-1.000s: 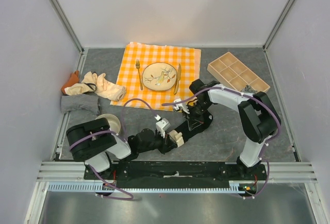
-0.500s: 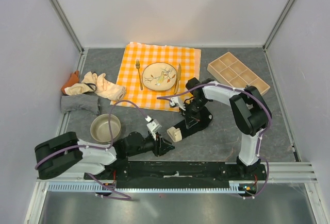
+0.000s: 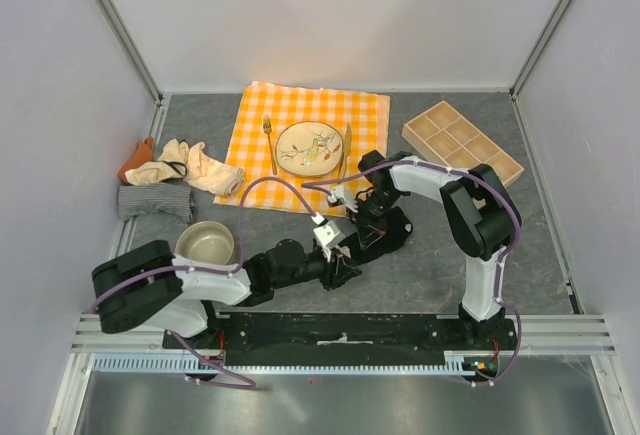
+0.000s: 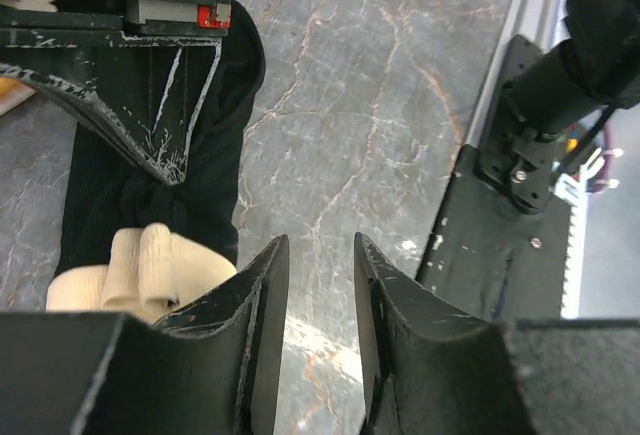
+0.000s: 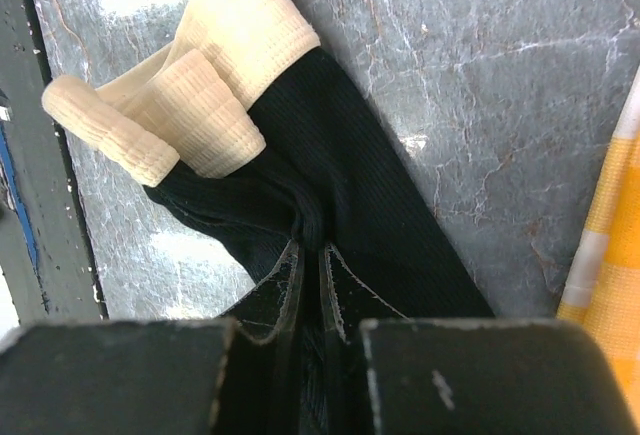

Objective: Roll the underwear
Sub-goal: Fold the underwear at the center of the board.

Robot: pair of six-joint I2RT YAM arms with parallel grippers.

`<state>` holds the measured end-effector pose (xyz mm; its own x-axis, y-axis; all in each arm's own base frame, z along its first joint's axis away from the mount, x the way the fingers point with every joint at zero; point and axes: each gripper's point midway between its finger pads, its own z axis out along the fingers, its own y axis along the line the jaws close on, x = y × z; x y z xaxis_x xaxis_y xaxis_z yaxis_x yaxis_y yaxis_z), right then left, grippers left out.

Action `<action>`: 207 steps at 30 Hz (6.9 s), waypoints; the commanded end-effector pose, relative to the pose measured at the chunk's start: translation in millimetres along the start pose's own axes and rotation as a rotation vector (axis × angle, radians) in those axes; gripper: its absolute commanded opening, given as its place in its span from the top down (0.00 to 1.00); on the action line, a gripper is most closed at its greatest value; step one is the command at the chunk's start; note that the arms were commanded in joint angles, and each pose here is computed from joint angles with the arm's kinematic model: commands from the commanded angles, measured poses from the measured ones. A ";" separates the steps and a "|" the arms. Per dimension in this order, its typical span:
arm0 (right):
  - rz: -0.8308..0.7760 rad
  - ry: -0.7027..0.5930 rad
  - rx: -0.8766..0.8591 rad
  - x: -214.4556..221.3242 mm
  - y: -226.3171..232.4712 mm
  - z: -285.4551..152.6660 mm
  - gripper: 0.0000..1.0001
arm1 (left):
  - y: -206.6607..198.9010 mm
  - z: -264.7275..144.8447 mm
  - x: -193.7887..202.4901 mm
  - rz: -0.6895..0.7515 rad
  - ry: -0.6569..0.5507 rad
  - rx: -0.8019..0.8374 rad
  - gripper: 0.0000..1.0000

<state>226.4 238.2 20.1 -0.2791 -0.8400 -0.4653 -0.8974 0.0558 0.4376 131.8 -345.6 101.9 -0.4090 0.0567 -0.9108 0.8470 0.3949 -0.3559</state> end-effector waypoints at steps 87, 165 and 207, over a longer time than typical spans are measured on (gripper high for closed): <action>0.057 0.161 0.593 35.0 -60.5 -65.9 0.71 | 109.5 -4.9 86.7 -0.327 0.206 -0.451 0.69; -0.061 -0.487 0.248 -23.3 43.7 -129.1 0.12 | 121.4 59.9 28.8 0.028 0.635 -0.025 0.41; -0.904 -0.050 0.343 -68.5 122.2 13.5 0.20 | 135.2 -49.9 49.9 -1.423 -0.330 -0.860 0.98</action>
<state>116.7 305.2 106.0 0.5046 -0.5980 -0.6228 -0.8528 -0.4575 -0.2517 186.1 -253.0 19.6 -0.6491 -0.7549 -0.0937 -0.4510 0.4811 -0.7518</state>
